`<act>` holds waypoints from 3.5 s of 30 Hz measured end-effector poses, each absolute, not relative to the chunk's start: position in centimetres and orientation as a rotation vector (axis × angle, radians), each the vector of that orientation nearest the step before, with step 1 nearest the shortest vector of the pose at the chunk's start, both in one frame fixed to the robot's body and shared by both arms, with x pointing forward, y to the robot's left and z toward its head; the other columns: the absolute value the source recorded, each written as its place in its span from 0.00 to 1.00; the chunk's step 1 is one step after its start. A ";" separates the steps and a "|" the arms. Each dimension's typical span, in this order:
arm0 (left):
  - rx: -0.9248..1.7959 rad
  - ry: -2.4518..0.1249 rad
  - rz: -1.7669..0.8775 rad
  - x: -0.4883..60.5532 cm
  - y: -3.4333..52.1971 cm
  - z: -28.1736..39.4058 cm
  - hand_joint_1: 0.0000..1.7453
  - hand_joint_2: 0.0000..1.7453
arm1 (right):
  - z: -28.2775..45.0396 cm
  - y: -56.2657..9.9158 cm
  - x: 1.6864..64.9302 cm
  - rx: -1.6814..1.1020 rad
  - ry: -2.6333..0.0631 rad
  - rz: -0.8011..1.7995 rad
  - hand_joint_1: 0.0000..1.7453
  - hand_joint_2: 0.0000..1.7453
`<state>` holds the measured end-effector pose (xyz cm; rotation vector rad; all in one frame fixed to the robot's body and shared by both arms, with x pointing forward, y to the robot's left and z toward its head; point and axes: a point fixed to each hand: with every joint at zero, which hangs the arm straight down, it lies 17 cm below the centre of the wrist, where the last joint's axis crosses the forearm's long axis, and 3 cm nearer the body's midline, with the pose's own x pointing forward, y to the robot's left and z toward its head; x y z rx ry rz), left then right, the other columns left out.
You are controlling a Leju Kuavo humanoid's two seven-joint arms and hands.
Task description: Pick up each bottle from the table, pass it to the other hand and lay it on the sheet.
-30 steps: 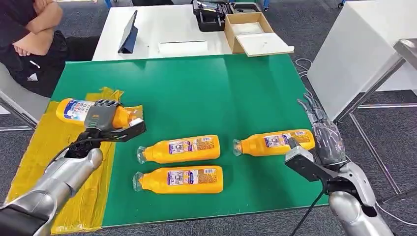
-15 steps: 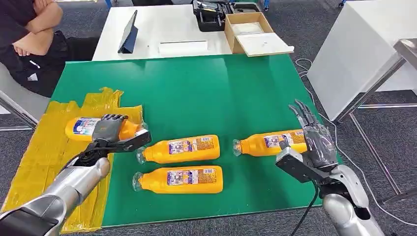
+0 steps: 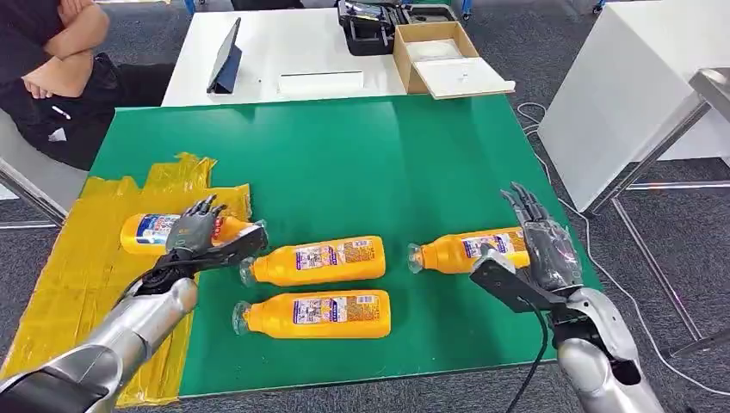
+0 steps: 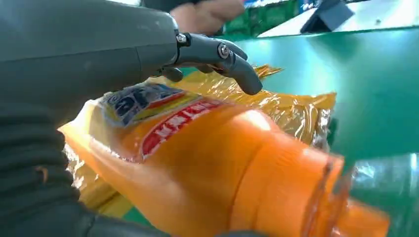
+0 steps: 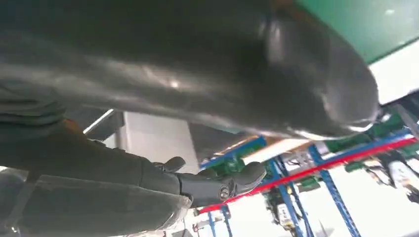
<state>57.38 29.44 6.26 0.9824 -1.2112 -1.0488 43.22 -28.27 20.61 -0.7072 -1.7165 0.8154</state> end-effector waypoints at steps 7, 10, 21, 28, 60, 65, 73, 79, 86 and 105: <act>0.798 -1.337 -0.791 58.3 28.1 9.2 0.00 0.00 | 20.5 -30.3 44.5 -0.829 -1.632 0.917 0.00 1.00; 0.673 -1.481 -0.594 59.4 27.1 14.0 0.00 0.00 | 20.5 -32.4 46.1 -0.874 -1.557 0.989 0.00 1.00; 0.391 -1.886 -0.166 60.5 29.8 32.4 0.00 0.00 | 19.9 -38.3 48.7 -0.905 -1.436 1.066 0.00 1.00; 0.349 -1.967 -0.098 59.8 30.1 35.1 0.00 0.00 | 19.4 -39.5 48.7 -0.912 -1.402 1.084 0.00 1.00; 0.238 -2.079 -0.004 59.6 29.3 40.3 0.00 0.00 | 13.9 -41.4 50.4 -0.730 -1.076 1.534 0.00 1.00; 0.240 -2.084 0.009 59.8 29.2 40.5 0.00 0.00 | 12.1 -40.1 50.8 -0.685 -1.037 1.584 0.00 1.00; 0.225 -2.087 0.044 60.1 29.6 40.4 0.00 0.00 | 10.0 -38.1 51.9 -0.620 -1.015 1.613 0.00 1.00; 0.230 -2.084 0.039 60.2 29.5 40.2 0.00 0.00 | 7.6 -36.6 51.4 -0.580 -0.986 1.638 0.00 1.00; 0.241 -2.082 0.050 60.2 29.7 40.1 0.00 0.00 | 4.1 -35.7 50.5 -0.555 -0.917 1.667 0.00 1.00; 0.220 -2.064 0.076 60.6 30.1 39.7 0.00 0.00 | 0.7 -37.9 49.3 -0.595 -0.739 1.761 1.00 1.00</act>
